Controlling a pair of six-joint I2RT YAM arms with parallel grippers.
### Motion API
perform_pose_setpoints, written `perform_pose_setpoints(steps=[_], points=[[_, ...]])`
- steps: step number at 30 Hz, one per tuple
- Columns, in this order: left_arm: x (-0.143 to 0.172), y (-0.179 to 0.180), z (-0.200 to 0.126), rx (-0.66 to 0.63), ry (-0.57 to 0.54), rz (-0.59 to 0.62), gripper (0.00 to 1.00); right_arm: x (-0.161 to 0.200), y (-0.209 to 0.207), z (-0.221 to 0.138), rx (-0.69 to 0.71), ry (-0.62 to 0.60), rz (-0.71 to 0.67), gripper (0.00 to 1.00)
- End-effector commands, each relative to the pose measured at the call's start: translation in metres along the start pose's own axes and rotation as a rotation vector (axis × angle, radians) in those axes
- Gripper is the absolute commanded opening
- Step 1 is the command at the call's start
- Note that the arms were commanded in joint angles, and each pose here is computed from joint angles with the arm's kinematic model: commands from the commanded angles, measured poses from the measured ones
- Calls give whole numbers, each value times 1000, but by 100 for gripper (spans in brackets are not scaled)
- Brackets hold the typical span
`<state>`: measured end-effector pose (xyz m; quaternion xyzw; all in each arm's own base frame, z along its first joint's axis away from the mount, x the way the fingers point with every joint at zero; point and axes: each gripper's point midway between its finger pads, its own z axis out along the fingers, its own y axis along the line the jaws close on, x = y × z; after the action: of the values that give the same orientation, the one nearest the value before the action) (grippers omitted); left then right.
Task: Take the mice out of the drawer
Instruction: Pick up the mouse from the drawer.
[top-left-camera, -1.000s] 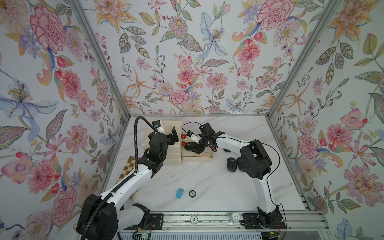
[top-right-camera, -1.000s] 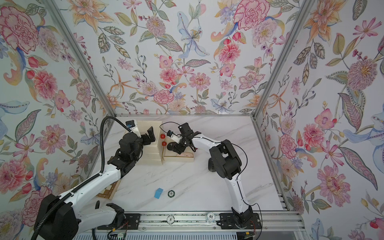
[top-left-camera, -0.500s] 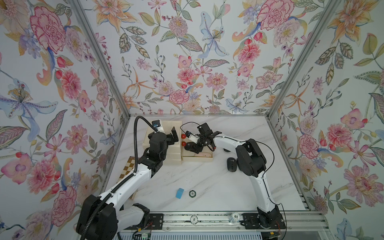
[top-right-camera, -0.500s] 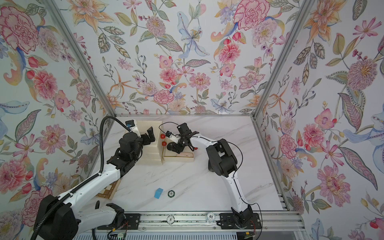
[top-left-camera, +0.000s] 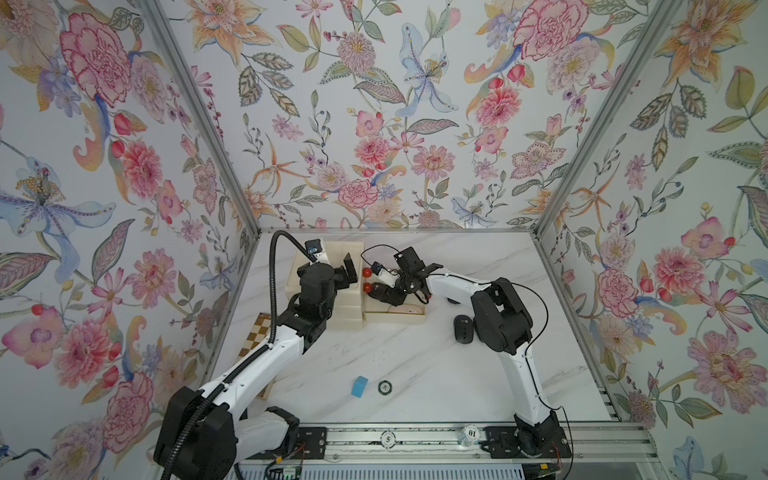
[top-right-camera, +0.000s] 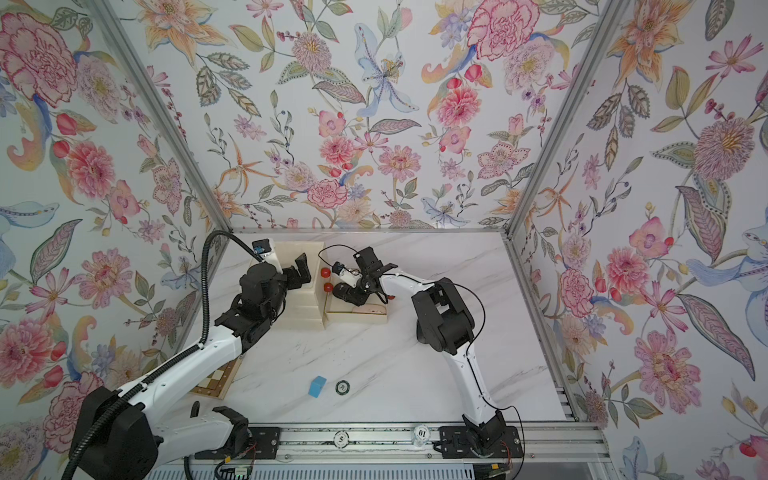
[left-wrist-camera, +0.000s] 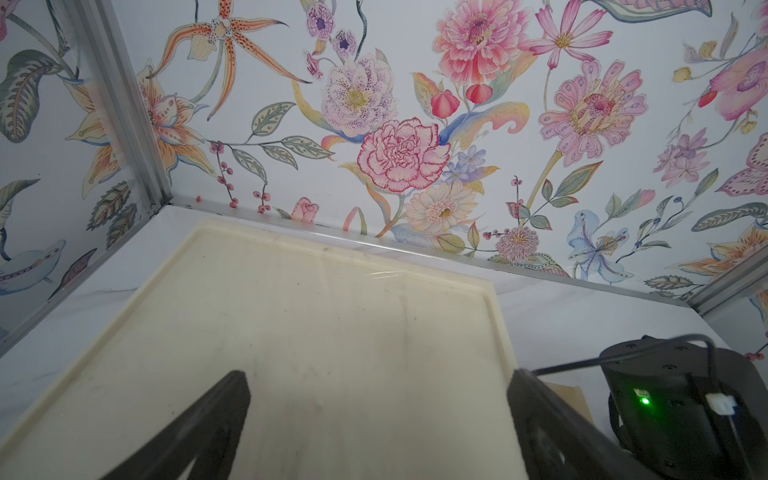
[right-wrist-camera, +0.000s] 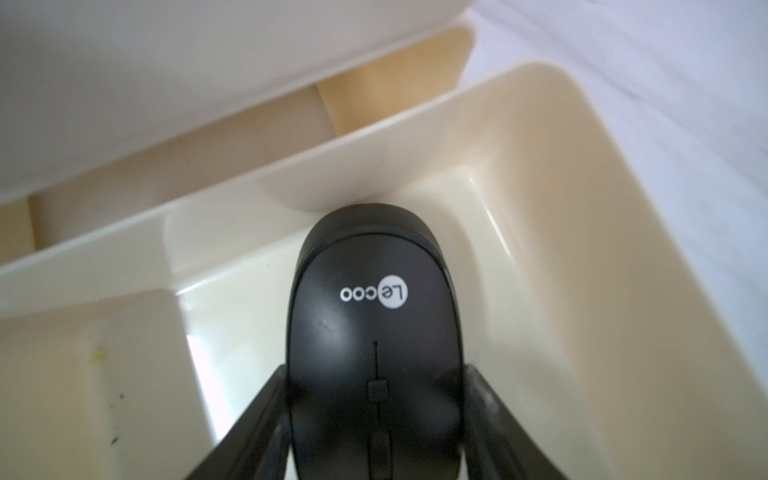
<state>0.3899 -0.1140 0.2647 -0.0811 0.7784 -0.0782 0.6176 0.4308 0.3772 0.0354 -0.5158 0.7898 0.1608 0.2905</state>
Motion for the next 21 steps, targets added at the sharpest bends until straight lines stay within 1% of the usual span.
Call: perform_pose_setpoints(steps=[1,6,9,12,14,16,19,21], points=[[-9,-2,-5,9,-28,-25,100,-6,-4,-21,52,1,87,40],[-11,1,-10,13,-47,-28,100,-32,-3,-59,72,-78,164,41],[-12,0,-13,22,-56,-26,100,-36,-8,-82,110,-100,230,40],[-14,-2,-14,41,-63,-25,100,-33,-17,-109,172,-116,322,40],[-14,-4,-14,49,-64,-20,100,-21,-21,-129,217,-103,393,39],[-15,-5,-14,56,-70,-18,100,-2,-19,-148,256,-77,458,40],[-16,-7,-14,70,-78,-11,100,33,-9,-179,332,-26,545,40],[-16,-10,-13,82,-79,-3,100,63,4,-199,368,19,622,39]])
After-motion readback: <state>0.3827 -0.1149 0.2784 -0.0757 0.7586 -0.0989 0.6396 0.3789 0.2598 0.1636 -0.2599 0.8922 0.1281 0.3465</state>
